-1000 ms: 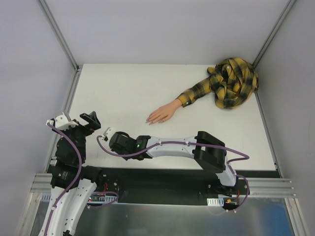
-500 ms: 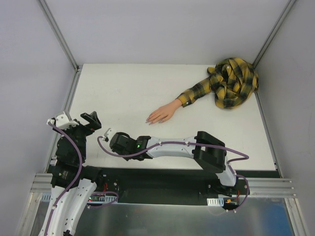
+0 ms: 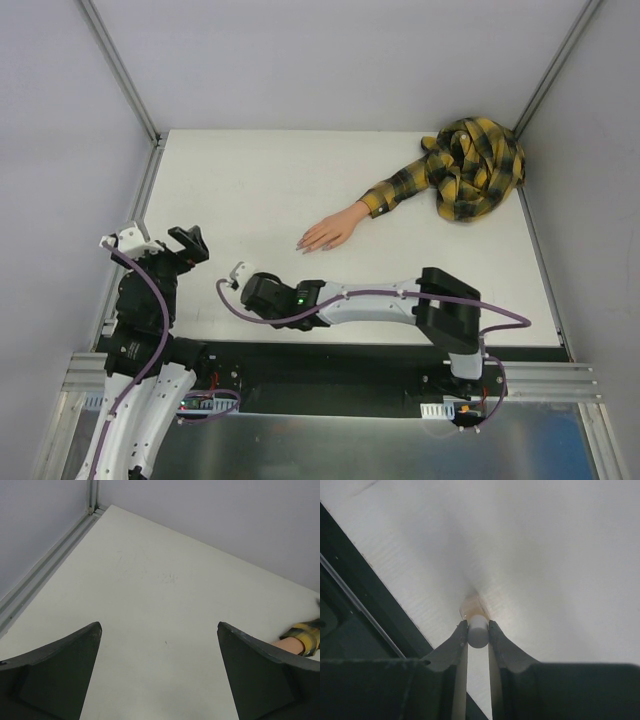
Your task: Paint the nails
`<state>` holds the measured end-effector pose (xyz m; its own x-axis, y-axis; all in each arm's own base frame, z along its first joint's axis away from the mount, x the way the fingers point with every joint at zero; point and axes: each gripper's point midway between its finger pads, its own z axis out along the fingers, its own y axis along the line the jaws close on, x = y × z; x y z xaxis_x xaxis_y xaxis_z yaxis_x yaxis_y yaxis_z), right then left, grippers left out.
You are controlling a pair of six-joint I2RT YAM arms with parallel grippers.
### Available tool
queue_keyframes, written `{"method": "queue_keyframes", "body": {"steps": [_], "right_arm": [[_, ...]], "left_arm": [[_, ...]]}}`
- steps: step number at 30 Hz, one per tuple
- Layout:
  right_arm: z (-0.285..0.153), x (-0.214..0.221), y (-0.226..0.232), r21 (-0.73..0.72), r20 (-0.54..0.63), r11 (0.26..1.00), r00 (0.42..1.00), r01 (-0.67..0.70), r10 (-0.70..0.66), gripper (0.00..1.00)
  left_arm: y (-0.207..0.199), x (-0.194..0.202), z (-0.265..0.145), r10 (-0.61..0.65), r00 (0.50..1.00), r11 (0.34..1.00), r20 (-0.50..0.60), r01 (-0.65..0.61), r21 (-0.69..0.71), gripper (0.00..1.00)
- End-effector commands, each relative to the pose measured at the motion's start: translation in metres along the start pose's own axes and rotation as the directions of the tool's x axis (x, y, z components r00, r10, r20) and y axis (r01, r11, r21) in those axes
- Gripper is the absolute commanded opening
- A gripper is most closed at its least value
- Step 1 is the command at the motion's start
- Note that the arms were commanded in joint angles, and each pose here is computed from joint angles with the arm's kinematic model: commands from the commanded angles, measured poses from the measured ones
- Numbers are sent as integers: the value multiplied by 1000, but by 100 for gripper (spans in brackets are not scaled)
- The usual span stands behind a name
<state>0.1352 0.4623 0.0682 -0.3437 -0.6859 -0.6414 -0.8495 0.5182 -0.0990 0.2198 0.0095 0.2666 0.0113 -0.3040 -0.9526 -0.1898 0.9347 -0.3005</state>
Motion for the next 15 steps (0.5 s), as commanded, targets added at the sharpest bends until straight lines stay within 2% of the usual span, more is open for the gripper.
{"method": "queue_keyframes", "body": {"steps": [1, 2, 3, 4, 6, 7, 9, 10, 11, 12, 13, 14, 15], "right_arm": [[-61, 0, -47, 39, 91, 991, 988, -127, 123, 1], [-68, 3, -59, 50, 97, 988, 985, -149, 144, 1], [-69, 26, -69, 70, 59, 986, 988, -149, 145, 1], [-89, 20, -76, 54, 106, 978, 975, -203, 197, 1], [-98, 44, -98, 80, 86, 966, 967, -246, 239, 1], [-118, 39, -105, 61, 136, 957, 953, -282, 272, 1], [-133, 49, -127, 85, 153, 941, 937, -329, 314, 0], [-137, 60, -132, 94, 143, 937, 936, -338, 323, 0], [-153, 57, -147, 99, 190, 923, 918, -371, 349, 0], [-159, 64, -153, 113, 185, 917, 915, -382, 358, 0], [-165, 67, -158, 113, 193, 912, 910, -393, 368, 0], [-180, 63, -170, 110, 244, 900, 889, -423, 388, 0], [-185, 67, -172, 100, 240, 900, 888, -425, 392, 0]], "left_arm": [[-38, 8, 9, 52, 993, 984, -105, -33, 176, 99], [-46, 8, 9, 58, 991, 977, -121, -31, 212, 99], [-56, 13, 9, 69, 986, 965, -153, -27, 261, 99], [-75, 26, 8, 94, 971, 935, -221, -10, 353, 99], [-100, 29, 4, 113, 956, 883, -269, 28, 468, 99], [-119, 42, -1, 142, 929, 828, -343, 78, 555, 99], [-140, 38, -4, 141, 909, 773, -392, 147, 617, 99], [-150, 47, -2, 157, 883, 743, -443, 190, 642, 98], [-167, 42, -13, 178, 868, 665, -463, 240, 707, 97], [-178, 38, -17, 184, 865, 615, -467, 270, 741, 96], [-185, 44, -14, 197, 845, 594, -496, 300, 747, 95], [-195, 41, -22, 219, 839, 535, -498, 324, 781, 95], [-202, 40, -25, 235, 838, 498, -492, 331, 802, 95]]}}
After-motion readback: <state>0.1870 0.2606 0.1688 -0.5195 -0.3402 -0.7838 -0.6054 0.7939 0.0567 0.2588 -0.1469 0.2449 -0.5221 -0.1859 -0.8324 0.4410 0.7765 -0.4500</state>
